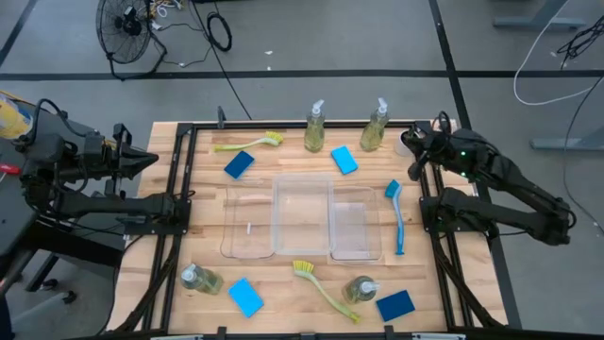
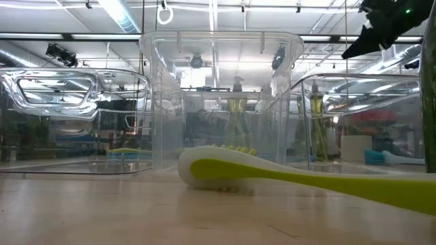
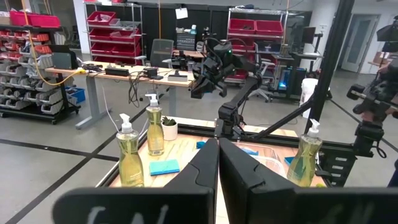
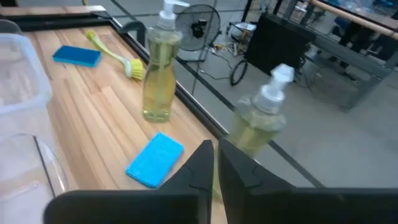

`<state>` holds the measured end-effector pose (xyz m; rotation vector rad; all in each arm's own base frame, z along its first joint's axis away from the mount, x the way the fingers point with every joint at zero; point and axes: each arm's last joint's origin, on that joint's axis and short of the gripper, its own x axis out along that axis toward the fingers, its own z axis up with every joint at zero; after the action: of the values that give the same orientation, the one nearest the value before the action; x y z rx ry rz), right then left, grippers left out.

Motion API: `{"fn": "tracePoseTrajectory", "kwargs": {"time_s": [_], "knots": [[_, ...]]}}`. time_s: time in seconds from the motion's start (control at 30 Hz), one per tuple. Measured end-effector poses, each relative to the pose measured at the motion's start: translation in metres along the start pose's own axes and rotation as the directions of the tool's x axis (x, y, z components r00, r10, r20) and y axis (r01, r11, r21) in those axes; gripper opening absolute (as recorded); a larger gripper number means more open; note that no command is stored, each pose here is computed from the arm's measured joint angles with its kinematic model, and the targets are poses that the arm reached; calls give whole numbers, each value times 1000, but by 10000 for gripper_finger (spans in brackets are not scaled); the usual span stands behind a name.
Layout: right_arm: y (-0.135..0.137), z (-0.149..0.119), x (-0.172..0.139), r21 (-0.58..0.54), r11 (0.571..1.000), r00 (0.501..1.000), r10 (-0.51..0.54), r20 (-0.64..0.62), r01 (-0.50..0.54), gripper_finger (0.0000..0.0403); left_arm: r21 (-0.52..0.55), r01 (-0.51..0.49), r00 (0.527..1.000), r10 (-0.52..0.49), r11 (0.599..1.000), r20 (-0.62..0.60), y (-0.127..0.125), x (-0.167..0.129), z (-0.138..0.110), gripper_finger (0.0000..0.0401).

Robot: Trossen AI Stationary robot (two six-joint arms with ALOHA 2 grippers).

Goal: Pick & Place Kitchen Sink Supplies
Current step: Put the transparent dishwashing liquid dispenser into the middle transparent bin

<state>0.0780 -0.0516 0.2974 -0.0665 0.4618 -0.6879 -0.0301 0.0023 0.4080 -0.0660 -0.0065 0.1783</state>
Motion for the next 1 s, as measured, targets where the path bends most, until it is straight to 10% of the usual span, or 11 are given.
{"fn": "tracePoseTrajectory", "kwargs": {"time_s": [0.63,1.0], "knots": [[1,19,51,79,974,976,-215,21,213,254,0,0,1000,0,1000,0,0,0,0,18],[2,7,70,144,959,963,-257,86,243,297,0,-1,1000,1,1000,0,0,0,0,18]]}}
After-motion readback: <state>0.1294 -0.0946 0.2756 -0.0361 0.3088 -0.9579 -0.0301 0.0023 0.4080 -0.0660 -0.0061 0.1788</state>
